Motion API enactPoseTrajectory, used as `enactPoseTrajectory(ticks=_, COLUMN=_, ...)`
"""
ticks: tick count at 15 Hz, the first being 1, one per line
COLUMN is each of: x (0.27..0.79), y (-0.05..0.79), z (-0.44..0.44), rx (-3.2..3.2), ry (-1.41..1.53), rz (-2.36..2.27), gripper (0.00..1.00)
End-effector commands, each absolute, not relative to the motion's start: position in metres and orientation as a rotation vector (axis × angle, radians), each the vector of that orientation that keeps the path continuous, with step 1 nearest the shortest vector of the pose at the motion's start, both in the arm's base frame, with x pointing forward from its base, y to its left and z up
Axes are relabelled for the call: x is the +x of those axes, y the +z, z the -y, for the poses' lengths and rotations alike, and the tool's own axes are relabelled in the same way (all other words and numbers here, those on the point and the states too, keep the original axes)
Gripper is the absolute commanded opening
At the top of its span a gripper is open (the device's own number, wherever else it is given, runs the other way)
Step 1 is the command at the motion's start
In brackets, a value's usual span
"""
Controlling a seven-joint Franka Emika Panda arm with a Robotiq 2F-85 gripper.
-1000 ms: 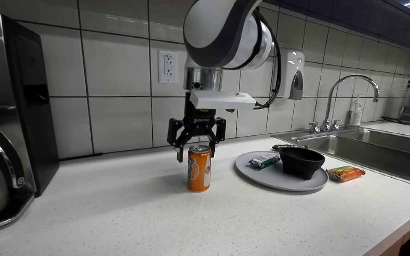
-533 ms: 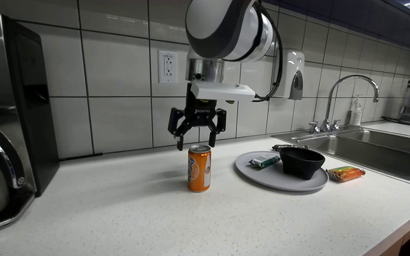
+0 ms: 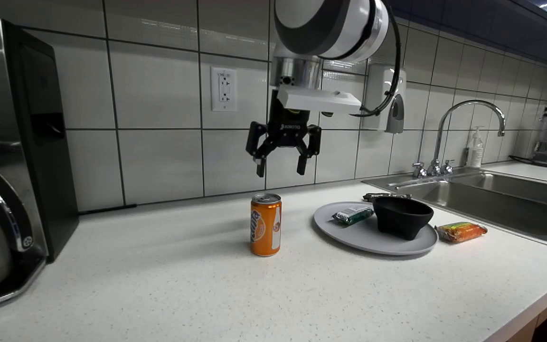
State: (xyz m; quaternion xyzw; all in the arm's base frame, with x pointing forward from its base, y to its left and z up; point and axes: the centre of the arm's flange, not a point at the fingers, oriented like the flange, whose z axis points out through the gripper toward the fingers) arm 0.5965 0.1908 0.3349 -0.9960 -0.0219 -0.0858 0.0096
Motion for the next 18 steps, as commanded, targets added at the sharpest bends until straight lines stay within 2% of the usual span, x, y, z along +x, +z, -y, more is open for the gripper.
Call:
enactPoseTrajectory(ticks=1, x=0.57, y=0.351, z=-0.167, rx=-3.121, ry=-0.27, rz=0.006, gripper=1.0)
enactPoseTrajectory(ticks=18, x=0.515, y=0.323, z=-0.09, rx=-3.184, ry=-0.162, rz=-0.255, gripper=1.0)
